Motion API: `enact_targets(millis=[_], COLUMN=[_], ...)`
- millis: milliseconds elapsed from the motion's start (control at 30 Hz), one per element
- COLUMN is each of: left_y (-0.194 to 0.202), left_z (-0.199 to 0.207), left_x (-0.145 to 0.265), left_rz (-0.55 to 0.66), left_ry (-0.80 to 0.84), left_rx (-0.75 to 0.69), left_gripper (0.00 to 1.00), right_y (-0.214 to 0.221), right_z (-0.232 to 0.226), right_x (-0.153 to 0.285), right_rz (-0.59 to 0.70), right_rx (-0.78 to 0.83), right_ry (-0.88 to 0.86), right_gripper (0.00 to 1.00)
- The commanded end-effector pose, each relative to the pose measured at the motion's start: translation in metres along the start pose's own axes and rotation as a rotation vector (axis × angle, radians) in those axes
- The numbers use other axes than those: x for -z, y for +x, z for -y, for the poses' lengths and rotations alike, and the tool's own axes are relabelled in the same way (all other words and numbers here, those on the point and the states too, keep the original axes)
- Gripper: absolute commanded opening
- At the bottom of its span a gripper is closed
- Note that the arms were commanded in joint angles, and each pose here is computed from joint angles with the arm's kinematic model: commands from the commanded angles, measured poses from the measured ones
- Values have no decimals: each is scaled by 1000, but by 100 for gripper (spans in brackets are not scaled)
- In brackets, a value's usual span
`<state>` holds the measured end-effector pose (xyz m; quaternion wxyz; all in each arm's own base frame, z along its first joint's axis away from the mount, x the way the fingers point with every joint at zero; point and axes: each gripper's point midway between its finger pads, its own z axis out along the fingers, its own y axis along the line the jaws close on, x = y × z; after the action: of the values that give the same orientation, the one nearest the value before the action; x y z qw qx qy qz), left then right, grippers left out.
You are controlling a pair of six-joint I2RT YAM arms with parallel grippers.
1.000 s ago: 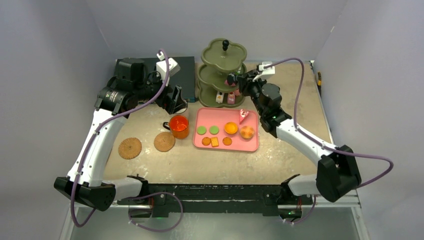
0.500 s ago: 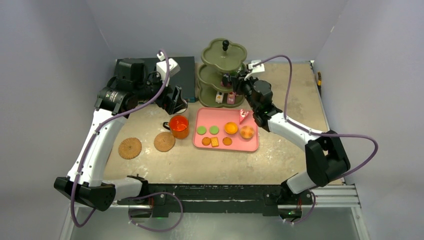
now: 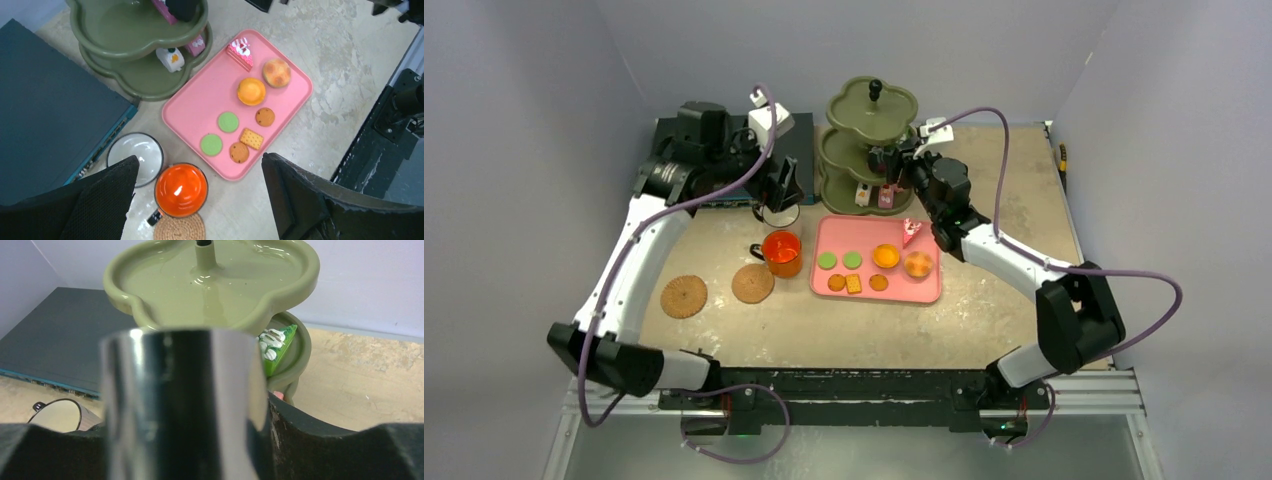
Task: Serve the afternoon tea
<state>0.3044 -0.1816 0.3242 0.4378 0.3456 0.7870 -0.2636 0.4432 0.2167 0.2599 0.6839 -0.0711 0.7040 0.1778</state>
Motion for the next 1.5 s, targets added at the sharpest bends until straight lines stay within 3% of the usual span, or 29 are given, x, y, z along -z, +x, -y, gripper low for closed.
enact_targets(millis=[0,267,667,1000,1467], left_y=[-44,-107,-156,-163,-148], left_z=[-20,-51,-69,-72,-72], left_x=[-23,-73,-153,-207,-244], left_rz=[105,247,441,502,519], left_ry=[16,79,247,332,348], left_rx=[-72,-131,-191,-216,-210], left_gripper=[93,90,90,89,75], right_y=[-49,-61,-6,44,87], right_z=[-4,3,27,38,47], right_x=[14,51,113,136,125], right_rz=[106,114,-44,-168,-242], right_rx=[-1,-37,-119,-116,-134], right_ry=[-17,11,108,142,197], right_gripper=[58,59,58,58,59])
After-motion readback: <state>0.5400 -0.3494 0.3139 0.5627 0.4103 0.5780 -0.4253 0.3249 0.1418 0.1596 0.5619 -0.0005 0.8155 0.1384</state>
